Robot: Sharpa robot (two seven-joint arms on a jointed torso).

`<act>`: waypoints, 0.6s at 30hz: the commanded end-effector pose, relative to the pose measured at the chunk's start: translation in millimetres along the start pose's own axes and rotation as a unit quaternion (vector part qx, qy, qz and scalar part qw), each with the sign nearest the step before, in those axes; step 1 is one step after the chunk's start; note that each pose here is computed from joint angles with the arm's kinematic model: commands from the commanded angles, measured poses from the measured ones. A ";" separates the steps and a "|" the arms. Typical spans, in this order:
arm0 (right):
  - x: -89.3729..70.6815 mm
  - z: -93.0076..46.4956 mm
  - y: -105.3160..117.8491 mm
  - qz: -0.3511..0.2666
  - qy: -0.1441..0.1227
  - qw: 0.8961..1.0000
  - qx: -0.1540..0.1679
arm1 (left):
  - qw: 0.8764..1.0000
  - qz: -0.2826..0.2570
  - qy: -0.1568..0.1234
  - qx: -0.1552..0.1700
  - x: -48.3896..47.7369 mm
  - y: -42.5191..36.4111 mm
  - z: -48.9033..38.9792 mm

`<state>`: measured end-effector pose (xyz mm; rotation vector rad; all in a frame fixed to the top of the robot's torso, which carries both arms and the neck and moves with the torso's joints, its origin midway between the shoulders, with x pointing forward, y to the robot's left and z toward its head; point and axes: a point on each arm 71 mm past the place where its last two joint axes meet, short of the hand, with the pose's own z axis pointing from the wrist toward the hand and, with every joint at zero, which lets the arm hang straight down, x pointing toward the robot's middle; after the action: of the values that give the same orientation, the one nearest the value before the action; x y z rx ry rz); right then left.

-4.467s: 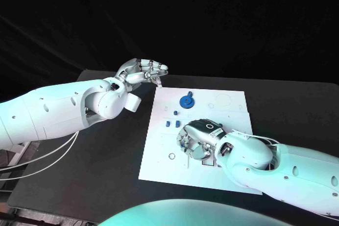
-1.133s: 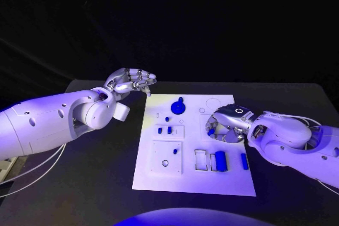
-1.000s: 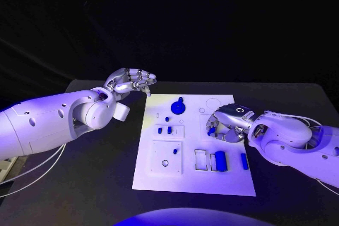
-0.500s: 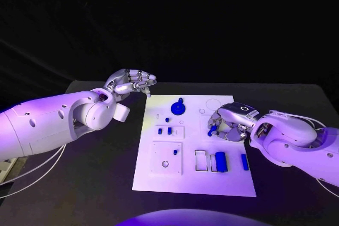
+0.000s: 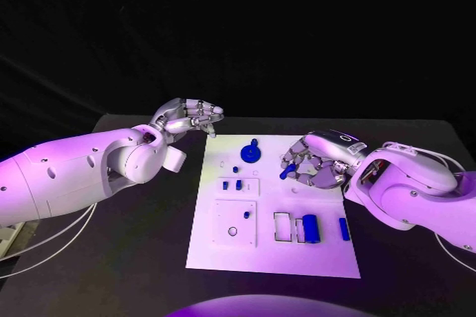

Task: Assemble the parts on the task board

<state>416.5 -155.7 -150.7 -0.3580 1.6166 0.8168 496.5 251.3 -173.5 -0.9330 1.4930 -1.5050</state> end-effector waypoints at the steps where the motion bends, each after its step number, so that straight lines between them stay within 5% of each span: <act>1: 3.6 5.4 17.5 0.033 0.001 0.999 -0.017 | 1.000 -0.003 0.010 0.003 3.0 -0.6 1.0; 18: 71.6 31.7 86.0 0.027 0.045 0.992 -0.113 | 1.000 -0.008 0.026 0.004 15.0 1.2 10.1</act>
<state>370.2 -61.2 -191.7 -0.4651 1.6575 1.0595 500.1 236.6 -175.3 -0.9232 1.5077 -1.5303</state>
